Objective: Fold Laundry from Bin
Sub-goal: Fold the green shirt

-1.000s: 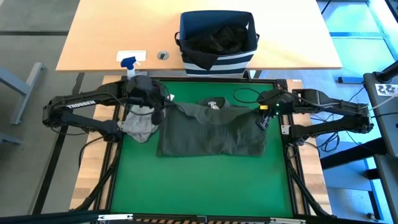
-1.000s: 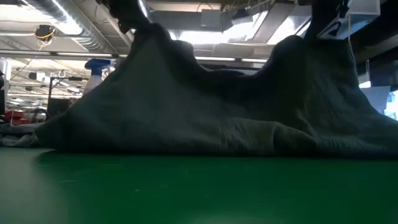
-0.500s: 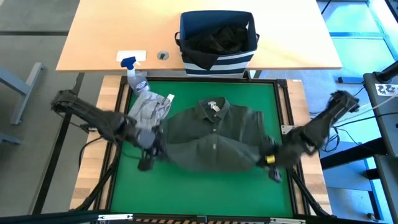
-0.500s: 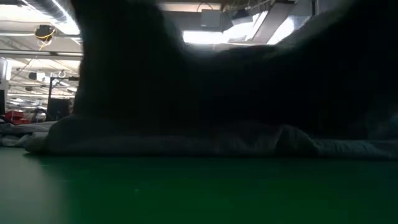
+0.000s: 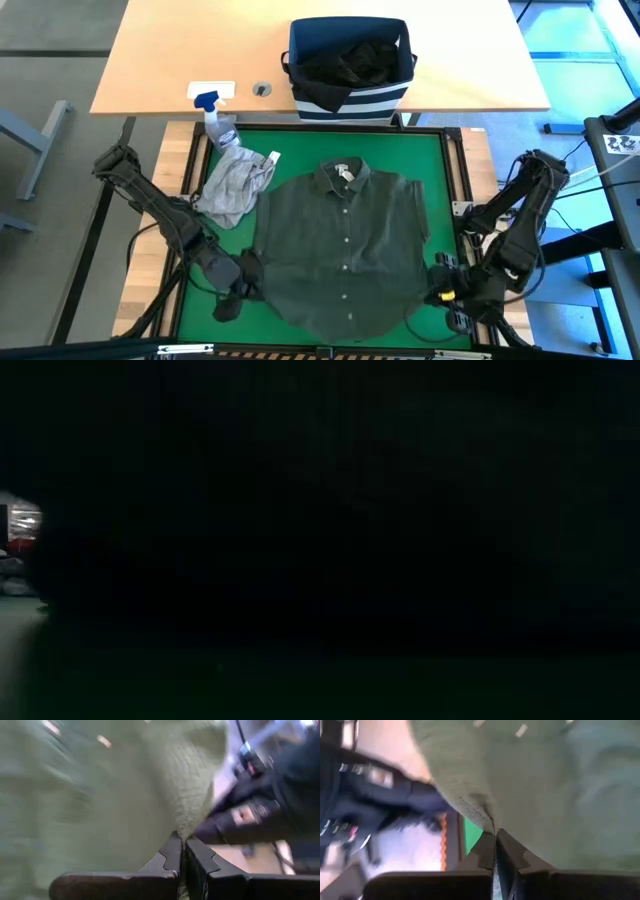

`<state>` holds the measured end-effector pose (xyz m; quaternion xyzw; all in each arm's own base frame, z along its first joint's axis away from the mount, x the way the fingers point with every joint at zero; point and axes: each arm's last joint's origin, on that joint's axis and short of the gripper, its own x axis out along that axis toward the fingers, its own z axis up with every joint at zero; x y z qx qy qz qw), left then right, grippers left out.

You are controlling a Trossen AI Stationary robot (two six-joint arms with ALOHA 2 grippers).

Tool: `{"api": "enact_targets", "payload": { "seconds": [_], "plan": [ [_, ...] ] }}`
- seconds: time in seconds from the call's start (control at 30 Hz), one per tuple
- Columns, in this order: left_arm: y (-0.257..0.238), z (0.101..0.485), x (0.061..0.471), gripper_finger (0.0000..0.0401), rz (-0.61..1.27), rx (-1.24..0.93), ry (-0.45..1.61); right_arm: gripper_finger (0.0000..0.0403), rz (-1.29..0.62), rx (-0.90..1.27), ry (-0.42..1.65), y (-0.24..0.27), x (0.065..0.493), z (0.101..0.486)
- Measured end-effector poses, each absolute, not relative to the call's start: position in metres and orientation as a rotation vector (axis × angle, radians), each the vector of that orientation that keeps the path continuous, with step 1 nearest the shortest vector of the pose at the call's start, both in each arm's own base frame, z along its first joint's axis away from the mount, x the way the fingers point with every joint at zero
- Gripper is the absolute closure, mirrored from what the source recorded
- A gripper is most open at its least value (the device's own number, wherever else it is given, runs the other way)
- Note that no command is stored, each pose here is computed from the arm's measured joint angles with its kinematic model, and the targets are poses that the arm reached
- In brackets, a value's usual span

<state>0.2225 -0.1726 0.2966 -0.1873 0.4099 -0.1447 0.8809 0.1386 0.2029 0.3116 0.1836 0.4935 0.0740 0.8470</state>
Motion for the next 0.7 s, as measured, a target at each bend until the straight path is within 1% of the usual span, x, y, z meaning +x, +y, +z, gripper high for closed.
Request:
{"api": "enact_targets", "payload": {
  "seconds": [0.13,0.23,0.4,0.7],
  "plan": [
    [-0.152,0.32,0.221,0.0399,-0.196,-0.356,0.696,0.0402,0.023,0.301,0.941,0.185,0.139,0.334],
    [-0.13,0.326,0.217,0.0398,-0.051,-0.297,0.657,0.0402,-0.088,0.259,0.929,0.164,0.139,0.34],
    [-0.093,0.316,0.214,0.0397,0.169,-0.178,0.778,0.0402,-0.283,0.207,0.98,0.128,0.15,0.333],
    [-0.034,0.286,0.22,0.0397,0.346,0.017,0.955,0.0402,-0.561,0.114,1.113,0.063,0.165,0.289]
  ]
}}
